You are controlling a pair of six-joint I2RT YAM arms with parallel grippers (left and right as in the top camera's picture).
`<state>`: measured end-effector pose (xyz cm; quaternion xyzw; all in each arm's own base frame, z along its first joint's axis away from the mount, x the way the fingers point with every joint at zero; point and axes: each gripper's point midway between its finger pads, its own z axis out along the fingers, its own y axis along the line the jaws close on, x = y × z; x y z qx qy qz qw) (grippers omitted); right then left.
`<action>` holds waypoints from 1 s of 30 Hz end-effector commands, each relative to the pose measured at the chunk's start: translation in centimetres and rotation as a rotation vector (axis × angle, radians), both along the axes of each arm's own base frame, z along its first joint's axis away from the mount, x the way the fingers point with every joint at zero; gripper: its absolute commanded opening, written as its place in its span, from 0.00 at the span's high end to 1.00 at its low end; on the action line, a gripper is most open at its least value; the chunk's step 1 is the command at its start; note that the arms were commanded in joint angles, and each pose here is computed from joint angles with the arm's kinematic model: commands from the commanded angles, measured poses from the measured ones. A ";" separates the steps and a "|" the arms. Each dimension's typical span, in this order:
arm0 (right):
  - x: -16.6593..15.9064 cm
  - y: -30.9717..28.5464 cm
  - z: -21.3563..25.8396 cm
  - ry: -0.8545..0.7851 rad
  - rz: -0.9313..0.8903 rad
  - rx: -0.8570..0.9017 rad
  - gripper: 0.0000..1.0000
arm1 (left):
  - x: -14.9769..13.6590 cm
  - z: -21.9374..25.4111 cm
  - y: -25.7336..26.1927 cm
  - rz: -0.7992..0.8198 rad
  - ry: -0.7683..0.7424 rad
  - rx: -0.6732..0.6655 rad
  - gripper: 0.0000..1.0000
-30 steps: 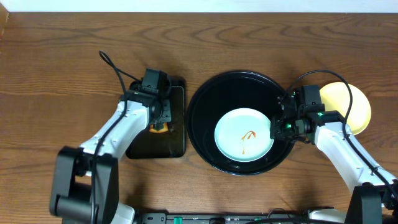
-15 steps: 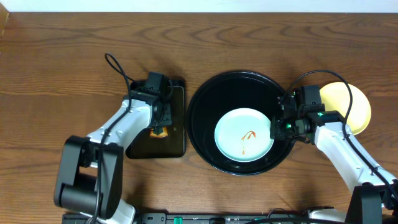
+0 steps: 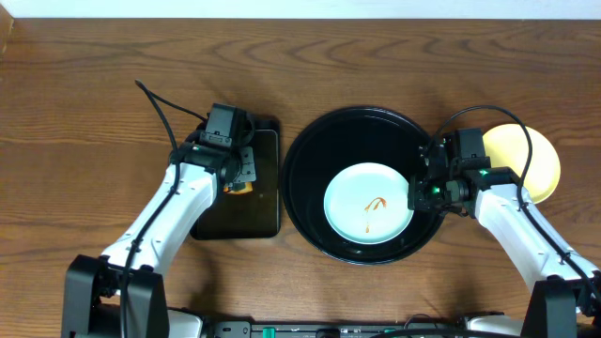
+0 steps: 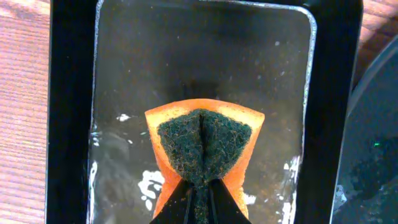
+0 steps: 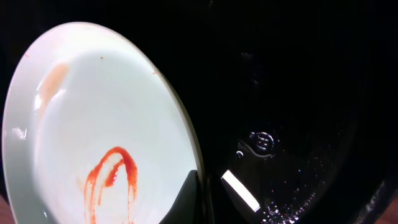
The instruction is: Clean dirty plates on tray and stack at the side
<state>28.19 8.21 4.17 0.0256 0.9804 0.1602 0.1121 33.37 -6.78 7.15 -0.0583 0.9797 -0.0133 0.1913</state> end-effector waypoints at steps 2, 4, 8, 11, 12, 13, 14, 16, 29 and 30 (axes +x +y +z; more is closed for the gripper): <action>-0.4 0.5 -0.2 0.009 0.019 0.006 0.99 | 0.0 1.3 0.2 -0.006 -0.039 0.001 0.93; -0.4 0.5 -0.2 0.009 0.019 0.006 0.99 | 0.1 1.8 0.2 -0.006 -0.058 -0.004 0.93; -0.5 0.5 -0.2 0.009 0.019 0.006 0.99 | 0.4 3.1 0.1 -0.006 -0.103 -0.015 0.93; -0.5 0.5 -0.2 0.009 0.019 0.006 0.99 | 0.5 3.8 0.1 -0.006 -0.128 -0.021 0.93; -0.5 0.5 -0.2 0.009 0.019 0.006 0.99 | 0.5 4.1 0.1 -0.006 -0.135 -0.022 0.93; -0.5 0.5 -0.2 0.010 0.019 0.006 0.99 | 0.5 4.3 0.1 -0.006 -0.140 -0.024 0.92; -0.5 0.5 -0.2 0.010 0.019 0.006 0.99 | 0.5 4.5 0.1 -0.006 -0.147 -0.025 0.92; -0.5 0.5 -0.2 0.009 0.019 0.006 0.99 | 0.5 4.9 0.1 -0.006 -0.158 -0.028 0.93; -0.4 0.4 -0.2 0.007 0.018 0.003 0.99 | 0.6 5.3 0.1 -0.006 -0.174 -0.032 0.92; -0.4 0.4 -0.2 0.007 0.018 0.003 0.99 | 0.6 5.3 0.1 -0.006 -0.175 -0.032 0.93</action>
